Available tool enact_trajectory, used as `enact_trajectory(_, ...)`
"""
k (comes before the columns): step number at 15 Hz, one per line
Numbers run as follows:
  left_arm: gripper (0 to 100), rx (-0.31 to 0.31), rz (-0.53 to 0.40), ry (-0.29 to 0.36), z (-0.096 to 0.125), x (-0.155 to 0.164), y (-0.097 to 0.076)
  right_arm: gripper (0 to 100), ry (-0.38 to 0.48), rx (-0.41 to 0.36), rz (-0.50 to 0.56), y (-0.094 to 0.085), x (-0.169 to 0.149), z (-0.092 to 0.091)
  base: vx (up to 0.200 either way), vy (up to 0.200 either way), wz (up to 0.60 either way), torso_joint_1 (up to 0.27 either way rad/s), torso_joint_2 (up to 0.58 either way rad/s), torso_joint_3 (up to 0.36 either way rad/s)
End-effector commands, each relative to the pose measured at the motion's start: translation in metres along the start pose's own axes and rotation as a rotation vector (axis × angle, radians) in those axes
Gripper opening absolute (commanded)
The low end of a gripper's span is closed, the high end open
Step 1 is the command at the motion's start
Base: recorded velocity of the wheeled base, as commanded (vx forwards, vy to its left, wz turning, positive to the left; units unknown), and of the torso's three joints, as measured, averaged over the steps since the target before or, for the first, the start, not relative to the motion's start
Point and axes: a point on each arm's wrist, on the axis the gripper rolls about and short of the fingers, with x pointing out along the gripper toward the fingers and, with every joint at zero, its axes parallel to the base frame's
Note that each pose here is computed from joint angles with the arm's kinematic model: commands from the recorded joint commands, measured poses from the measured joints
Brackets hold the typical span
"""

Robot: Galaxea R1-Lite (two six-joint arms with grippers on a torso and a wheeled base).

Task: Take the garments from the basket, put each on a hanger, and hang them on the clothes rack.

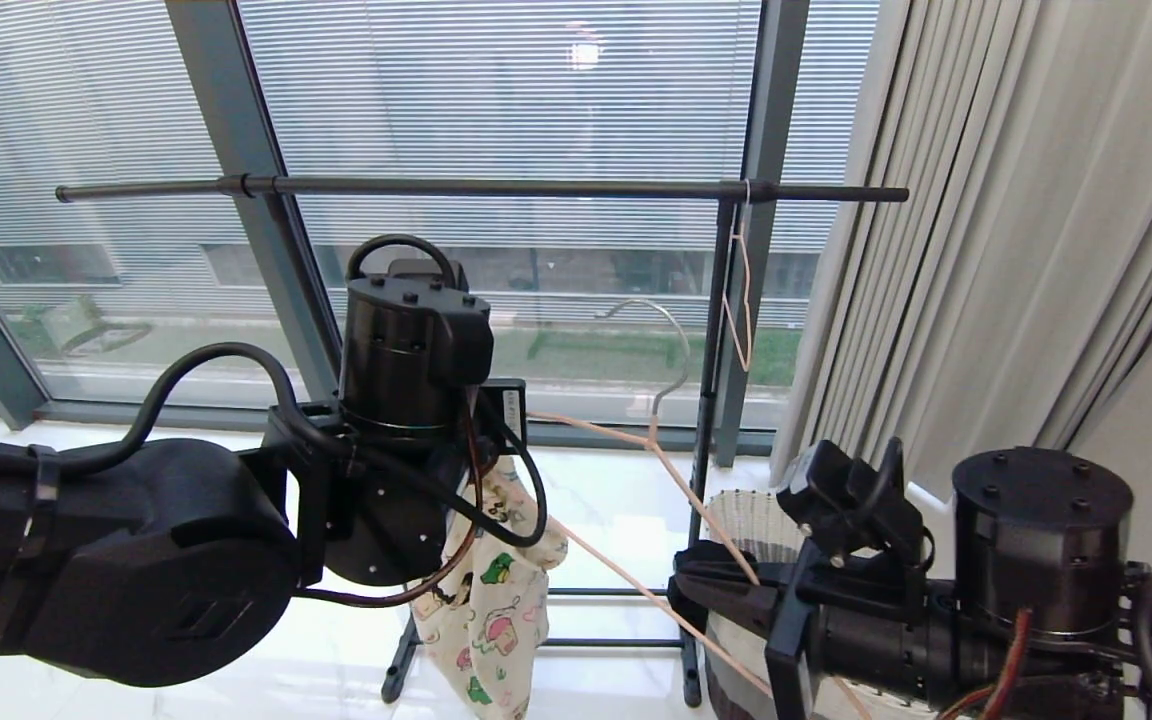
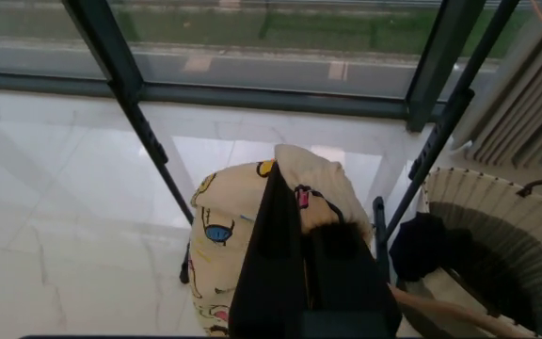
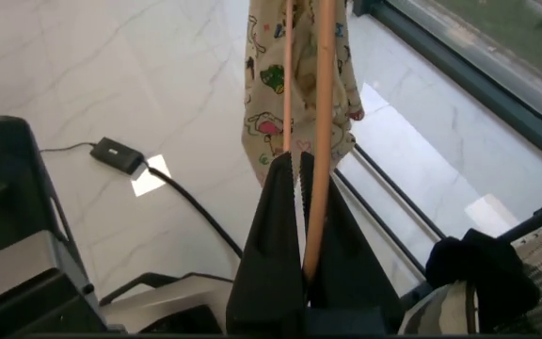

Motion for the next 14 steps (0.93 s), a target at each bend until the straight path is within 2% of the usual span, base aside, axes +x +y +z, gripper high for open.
enact_trajectory(1, 0, -0.017, -0.019, -0.021, 0.007, -0.006, -0.003, 0, 0.032, 0.006, 0.000, 0.002, 0.024, -0.005, 0.000, 0.000, 0.00, 0.000, 0.00, 0.000)
enact_trajectory(3, 0, -0.023, -0.020, -0.026, 0.009, -0.006, -0.003, 0, 0.030, 0.016, -0.041, 0.003, 0.034, -0.008, 0.000, 0.000, 0.00, 0.000, 0.00, 0.000)
enact_trajectory(5, 0, -0.048, 0.012, -0.039, 0.016, 0.000, 0.006, 0, 0.027, 0.026, -0.102, 0.002, 0.034, -0.009, 0.000, 0.000, 0.00, 0.000, 0.00, 0.000)
enact_trajectory(8, 0, -0.058, 0.018, -0.048, 0.021, -0.003, 0.011, 0, -0.014, 0.101, -0.159, 0.001, 0.034, -0.005, 0.000, 0.000, 0.00, 0.000, 0.00, 0.000)
enact_trajectory(11, 0, -0.076, -0.070, -0.063, 0.023, -0.023, -0.008, 0, -0.027, 0.105, -0.135, 0.008, 0.037, -0.002, 0.000, 0.000, 0.00, 0.000, 0.00, 0.000)
enact_trajectory(13, 0, -0.156, -0.142, -0.082, 0.031, -0.038, -0.024, 0, -0.028, 0.112, -0.117, 0.014, 0.042, -0.002, 0.000, 0.000, 0.00, 0.000, 0.00, 0.000)
enact_trajectory(14, 0, -0.176, -0.165, -0.064, 0.031, -0.044, -0.029, 0, -0.017, 0.114, -0.117, 0.015, 0.045, -0.004, 0.000, 0.000, 0.00, 0.000, 0.00, 0.000)
